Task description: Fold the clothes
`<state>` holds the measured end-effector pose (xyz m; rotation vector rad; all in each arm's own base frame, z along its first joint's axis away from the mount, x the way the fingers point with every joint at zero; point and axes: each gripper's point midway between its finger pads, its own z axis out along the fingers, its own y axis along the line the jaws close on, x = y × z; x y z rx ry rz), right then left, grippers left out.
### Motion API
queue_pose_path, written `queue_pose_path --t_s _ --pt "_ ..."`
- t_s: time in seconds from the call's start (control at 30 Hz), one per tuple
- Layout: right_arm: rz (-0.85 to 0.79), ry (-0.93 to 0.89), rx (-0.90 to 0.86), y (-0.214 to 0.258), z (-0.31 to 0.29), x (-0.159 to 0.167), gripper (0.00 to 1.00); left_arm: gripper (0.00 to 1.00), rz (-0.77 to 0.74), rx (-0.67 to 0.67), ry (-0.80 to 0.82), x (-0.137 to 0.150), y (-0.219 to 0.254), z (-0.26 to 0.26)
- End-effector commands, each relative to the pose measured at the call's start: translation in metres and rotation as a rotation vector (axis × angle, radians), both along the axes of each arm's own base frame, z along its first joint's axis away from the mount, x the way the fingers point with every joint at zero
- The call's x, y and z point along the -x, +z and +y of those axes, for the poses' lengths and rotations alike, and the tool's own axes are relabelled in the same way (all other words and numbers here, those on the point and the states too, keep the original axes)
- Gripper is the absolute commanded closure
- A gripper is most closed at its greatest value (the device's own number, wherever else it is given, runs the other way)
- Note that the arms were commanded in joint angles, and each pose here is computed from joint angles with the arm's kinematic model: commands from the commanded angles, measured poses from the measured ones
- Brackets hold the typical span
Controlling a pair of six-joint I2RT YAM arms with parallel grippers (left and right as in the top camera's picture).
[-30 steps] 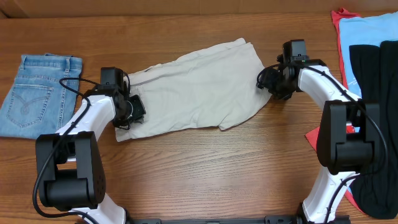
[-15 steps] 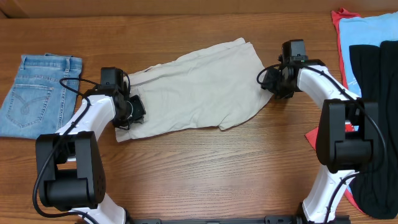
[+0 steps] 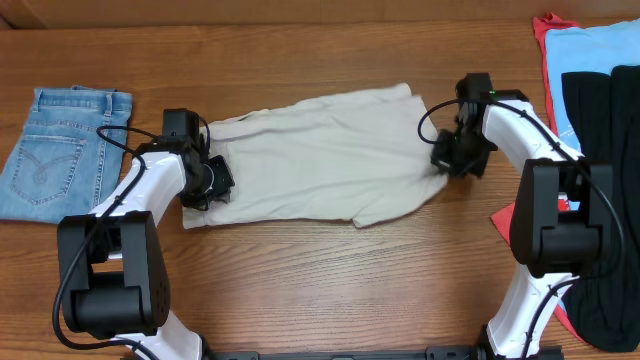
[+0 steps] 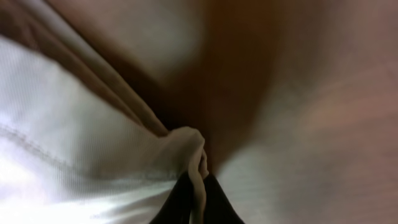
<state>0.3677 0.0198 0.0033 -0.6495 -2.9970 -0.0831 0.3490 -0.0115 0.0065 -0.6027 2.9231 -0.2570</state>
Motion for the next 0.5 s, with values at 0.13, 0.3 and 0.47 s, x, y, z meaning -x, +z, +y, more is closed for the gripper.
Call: queue_pose_path --t_s 0.13,0.3,0.47 --pt "0.046 -0.061 0.196 0.029 -0.042 0.028 0.96 0.83 0.120 -0.115 0.017 0.025 -0.020 0.026" --pt "0.070 -0.081 0.198 0.031 -0.042 0.035 0.96 0.82 0.118 -0.073 0.053 0.025 -0.020 0.034" --pt "0.090 -0.077 0.166 0.031 -0.034 0.039 0.96 0.82 0.089 -0.035 0.048 0.020 -0.012 0.035"
